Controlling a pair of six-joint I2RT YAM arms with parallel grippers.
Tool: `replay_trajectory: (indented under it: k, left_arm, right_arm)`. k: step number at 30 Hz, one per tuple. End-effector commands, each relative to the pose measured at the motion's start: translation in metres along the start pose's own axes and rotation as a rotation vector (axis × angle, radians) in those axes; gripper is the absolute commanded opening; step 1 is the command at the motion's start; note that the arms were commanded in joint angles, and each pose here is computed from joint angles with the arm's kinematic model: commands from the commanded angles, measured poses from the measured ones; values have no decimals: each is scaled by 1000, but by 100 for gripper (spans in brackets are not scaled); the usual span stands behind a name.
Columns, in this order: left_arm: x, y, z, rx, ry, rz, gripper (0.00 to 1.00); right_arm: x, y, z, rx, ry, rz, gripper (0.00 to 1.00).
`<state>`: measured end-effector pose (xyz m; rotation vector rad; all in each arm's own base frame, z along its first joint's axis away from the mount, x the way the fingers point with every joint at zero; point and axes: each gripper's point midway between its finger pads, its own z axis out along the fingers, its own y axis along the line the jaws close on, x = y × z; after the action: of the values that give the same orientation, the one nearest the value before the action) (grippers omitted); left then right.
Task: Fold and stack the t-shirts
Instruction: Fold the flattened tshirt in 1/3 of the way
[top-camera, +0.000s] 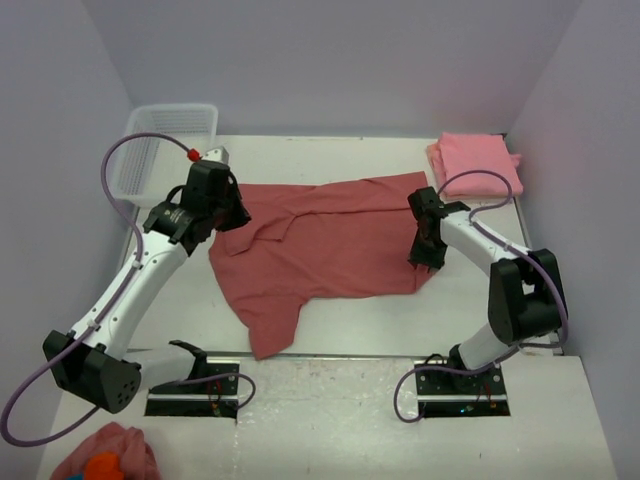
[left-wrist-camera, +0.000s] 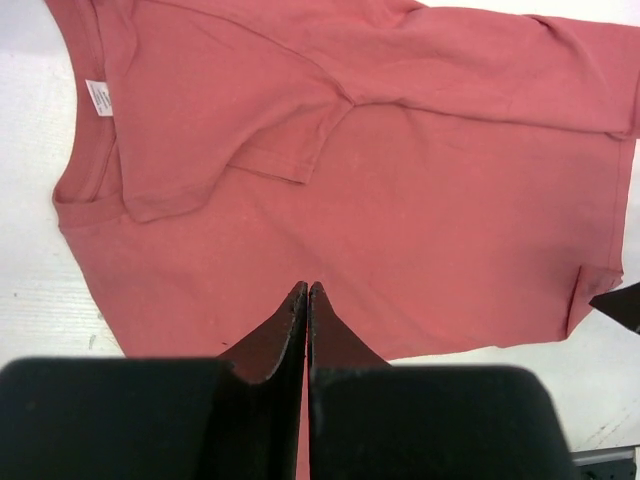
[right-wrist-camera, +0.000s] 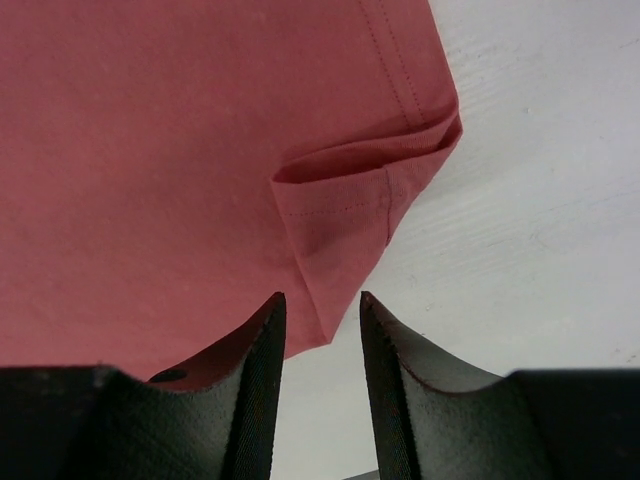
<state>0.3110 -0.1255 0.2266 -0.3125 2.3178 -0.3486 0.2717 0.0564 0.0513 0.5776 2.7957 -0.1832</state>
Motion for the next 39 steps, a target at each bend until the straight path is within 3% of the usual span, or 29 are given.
replay_trajectory:
  k: [1, 20, 39]
  left_arm:
    - [5, 7, -12, 4, 2, 23, 0]
    - [20, 6, -1, 35, 47, 63, 0]
    - [19, -5, -13, 109, 41, 91, 0]
  right_arm:
    - [-10, 4, 5, 27, -33, 51, 37]
    - [-33, 15, 23, 114, -11, 42, 38]
    - [-23, 3, 21, 200, 37, 76, 35]
